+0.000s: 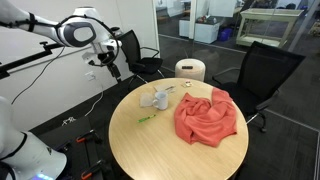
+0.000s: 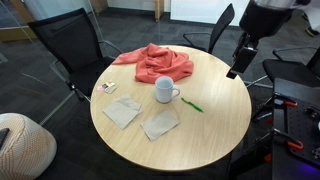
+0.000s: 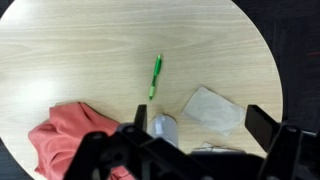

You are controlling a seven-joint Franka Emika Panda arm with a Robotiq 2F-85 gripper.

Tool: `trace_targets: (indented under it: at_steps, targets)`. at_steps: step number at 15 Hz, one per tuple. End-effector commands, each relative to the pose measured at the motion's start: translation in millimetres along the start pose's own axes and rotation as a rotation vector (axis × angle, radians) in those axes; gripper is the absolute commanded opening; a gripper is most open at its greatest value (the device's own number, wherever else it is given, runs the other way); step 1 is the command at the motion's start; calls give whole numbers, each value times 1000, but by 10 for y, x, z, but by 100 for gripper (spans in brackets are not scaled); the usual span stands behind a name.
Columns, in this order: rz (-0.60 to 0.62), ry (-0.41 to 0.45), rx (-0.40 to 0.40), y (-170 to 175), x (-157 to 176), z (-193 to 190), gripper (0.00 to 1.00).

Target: Put the pen in the mug

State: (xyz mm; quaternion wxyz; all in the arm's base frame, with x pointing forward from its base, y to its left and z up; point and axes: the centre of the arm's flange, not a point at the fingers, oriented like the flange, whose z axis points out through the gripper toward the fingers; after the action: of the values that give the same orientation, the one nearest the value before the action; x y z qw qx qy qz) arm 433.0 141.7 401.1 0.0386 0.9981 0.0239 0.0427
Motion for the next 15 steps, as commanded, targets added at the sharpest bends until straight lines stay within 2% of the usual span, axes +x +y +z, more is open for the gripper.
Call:
trace_targets:
  at_steps: [1, 8, 15]
  targets:
    - [42, 34, 37, 163, -114, 328, 100]
    - [77, 87, 165, 523, 6, 1052, 100]
    - [156, 77, 174, 660, 189, 1728, 100]
